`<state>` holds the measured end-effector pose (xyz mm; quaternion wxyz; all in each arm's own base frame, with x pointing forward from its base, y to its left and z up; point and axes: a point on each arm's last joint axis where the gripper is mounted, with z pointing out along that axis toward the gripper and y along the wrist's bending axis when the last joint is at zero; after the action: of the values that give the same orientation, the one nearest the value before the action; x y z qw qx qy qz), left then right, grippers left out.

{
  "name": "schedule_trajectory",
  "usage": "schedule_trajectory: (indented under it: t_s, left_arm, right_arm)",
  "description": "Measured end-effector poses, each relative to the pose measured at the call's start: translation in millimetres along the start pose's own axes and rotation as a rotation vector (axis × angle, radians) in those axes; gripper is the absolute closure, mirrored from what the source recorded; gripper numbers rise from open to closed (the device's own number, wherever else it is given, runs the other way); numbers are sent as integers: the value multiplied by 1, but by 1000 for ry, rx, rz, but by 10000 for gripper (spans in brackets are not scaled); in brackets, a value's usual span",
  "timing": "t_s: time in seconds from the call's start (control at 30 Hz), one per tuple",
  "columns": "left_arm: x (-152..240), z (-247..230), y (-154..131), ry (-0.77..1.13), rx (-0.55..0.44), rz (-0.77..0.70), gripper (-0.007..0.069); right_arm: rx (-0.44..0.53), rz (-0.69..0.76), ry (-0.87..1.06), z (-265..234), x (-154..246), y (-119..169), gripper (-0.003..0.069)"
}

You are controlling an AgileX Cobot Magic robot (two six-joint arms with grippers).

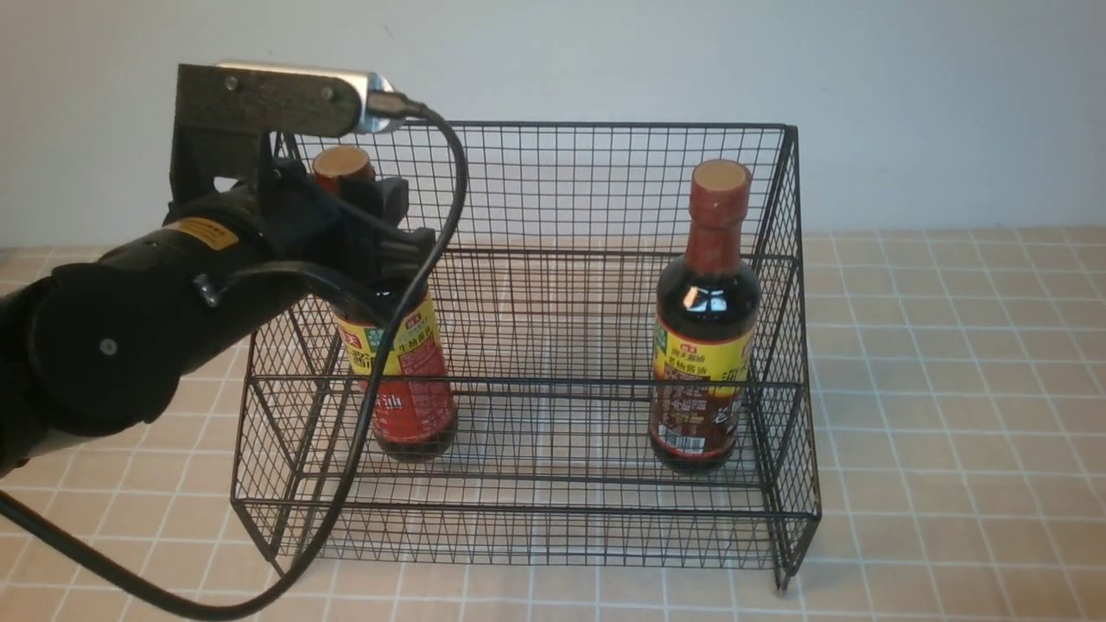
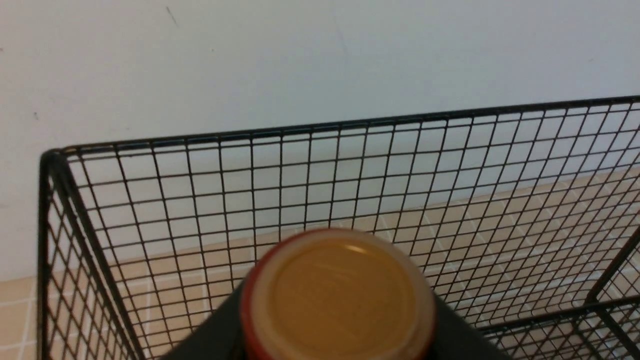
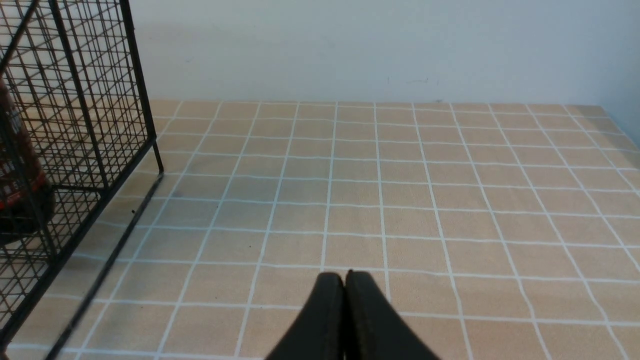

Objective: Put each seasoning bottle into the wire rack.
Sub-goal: Use the left arm to put the condiment bottle back on the shelf

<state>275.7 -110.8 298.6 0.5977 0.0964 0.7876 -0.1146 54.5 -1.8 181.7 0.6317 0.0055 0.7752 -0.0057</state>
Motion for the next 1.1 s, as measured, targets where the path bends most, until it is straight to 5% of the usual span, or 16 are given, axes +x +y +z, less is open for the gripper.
schedule_trajectory:
  t_s: [0.67, 1.1]
  left_arm:
    - [1, 5, -2, 27, 21, 45, 353]
    - [-8, -3, -2, -24, 14, 52, 113]
  right_arm:
    - [0, 0, 0, 0, 0, 0, 673]
    - [0, 0, 0, 0, 0, 0, 673]
